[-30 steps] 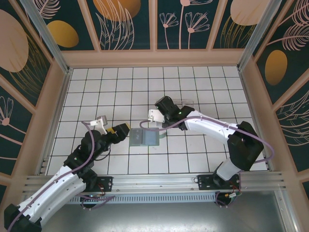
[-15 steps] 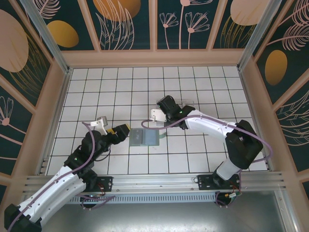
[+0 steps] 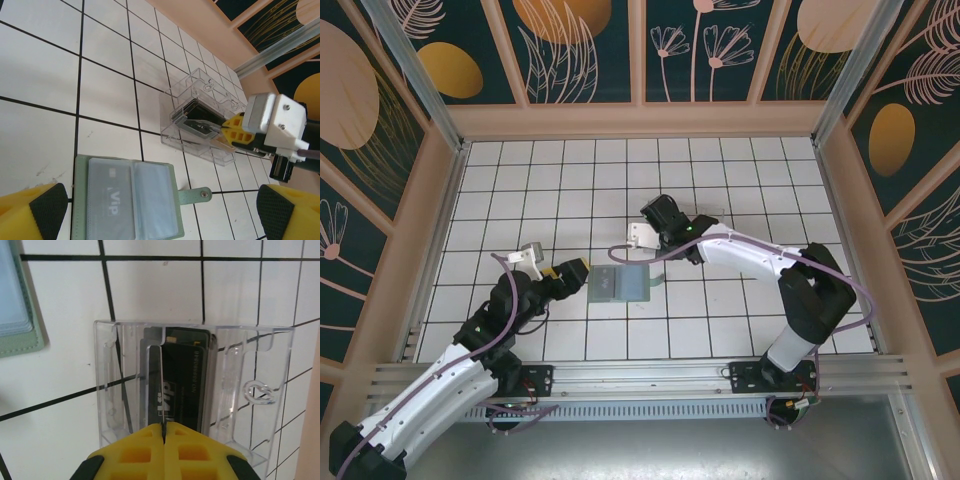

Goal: Take the credit cards out of the card holder

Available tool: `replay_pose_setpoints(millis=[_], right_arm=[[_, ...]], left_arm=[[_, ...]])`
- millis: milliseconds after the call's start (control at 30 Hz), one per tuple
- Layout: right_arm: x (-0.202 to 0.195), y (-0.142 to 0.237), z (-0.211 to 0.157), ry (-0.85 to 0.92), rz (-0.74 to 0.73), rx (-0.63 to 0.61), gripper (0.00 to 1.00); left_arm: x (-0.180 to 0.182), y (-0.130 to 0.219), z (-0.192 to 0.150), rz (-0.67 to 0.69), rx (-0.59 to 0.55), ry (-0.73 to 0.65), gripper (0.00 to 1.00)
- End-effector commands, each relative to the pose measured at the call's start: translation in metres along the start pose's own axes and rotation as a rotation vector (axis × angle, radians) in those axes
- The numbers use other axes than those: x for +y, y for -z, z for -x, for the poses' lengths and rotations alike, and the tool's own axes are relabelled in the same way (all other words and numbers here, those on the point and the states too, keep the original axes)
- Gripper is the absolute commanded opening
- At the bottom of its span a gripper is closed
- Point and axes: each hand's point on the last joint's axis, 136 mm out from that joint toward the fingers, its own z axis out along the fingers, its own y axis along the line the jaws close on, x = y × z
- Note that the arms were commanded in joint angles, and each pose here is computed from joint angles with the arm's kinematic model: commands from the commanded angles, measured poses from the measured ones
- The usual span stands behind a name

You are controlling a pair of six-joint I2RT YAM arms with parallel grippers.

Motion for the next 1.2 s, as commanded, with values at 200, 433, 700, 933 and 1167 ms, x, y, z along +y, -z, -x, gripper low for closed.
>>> replay_pose_setpoints(millis=[200, 433, 700, 933, 1167], right_arm=[[-0.012, 0.000, 0.006, -0.069, -0.006, -0.016, 0.00], [-0.008, -0.009, -0.002, -0.112, 0.015, -0.005, 0.00], [-0.007, -0.016, -0.010, -0.132, 0.006, 0.009, 0.00], [-0.022, -0.022, -0.013, -0.152, -0.062, 0.030, 0.35], [-0.046, -0.024, -0.016, -0.210, -0.145, 0.045, 0.37]], left_arm=[[0.005, -0.001, -0.003, 0.009, -0.006, 0.001, 0.99], [0.007, -0.001, -0.003, 0.012, -0.005, -0.005, 0.99], [0.007, -0.001, -0.003, 0.013, -0.006, -0.009, 0.98], [0.007, -0.001, -0.003, 0.013, -0.006, -0.009, 0.99], [0.008, -0.001, -0.004, 0.018, -0.005, -0.009, 0.99]])
